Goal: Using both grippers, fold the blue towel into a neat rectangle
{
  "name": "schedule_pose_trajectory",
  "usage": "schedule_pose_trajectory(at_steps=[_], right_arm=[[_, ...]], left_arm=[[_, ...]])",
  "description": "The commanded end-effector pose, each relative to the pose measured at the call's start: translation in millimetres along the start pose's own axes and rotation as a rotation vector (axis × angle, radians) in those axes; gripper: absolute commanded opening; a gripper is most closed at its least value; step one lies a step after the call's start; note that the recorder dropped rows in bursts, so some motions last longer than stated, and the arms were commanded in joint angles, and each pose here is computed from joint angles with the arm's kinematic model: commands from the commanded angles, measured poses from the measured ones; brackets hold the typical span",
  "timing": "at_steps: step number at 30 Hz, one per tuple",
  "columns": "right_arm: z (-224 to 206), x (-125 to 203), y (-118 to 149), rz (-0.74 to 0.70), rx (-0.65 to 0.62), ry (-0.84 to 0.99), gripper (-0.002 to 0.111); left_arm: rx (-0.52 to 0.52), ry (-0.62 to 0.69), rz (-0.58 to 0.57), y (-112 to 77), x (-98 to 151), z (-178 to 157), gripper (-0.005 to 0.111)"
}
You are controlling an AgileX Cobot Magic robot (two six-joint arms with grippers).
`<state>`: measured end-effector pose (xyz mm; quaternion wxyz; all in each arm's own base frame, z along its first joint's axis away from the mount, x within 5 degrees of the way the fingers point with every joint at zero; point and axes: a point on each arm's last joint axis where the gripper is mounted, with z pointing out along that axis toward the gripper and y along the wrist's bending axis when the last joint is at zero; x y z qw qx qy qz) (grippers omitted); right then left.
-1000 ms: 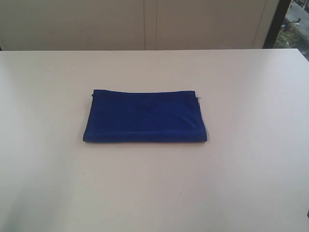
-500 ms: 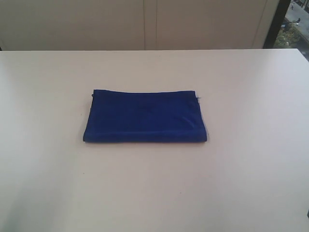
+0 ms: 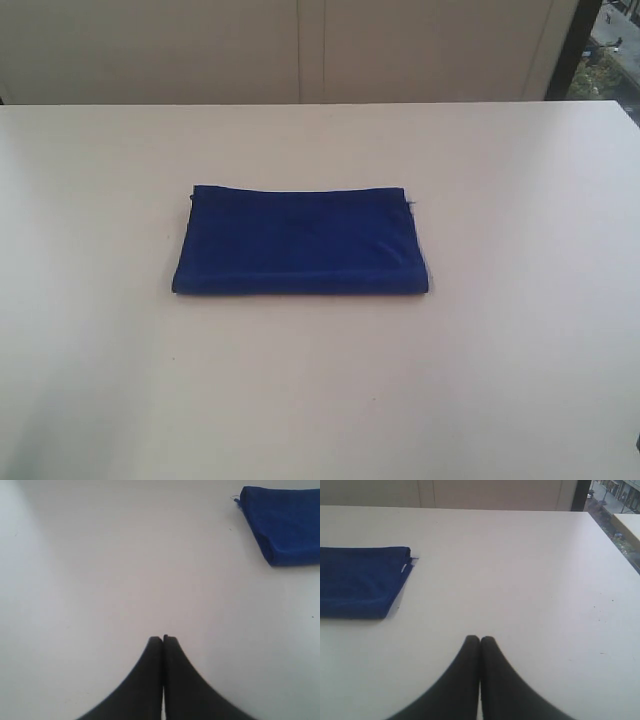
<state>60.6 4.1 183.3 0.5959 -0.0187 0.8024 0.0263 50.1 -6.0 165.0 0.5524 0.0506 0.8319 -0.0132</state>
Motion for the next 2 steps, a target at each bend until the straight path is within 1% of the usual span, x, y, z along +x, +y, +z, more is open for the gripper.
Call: schedule_pose_trajectory(at_steps=[1,2], right_arm=[[0.2,1.2,-0.7,-0.001,0.009,-0.002,0.000],[0.2,1.2,-0.7,-0.001,0.009,-0.002,0.000]], left_arm=[[-0.003,0.000,-0.004,0.1,1.7,0.7,0.000],[-0.003,0.000,-0.004,0.1,1.7,0.7,0.000]])
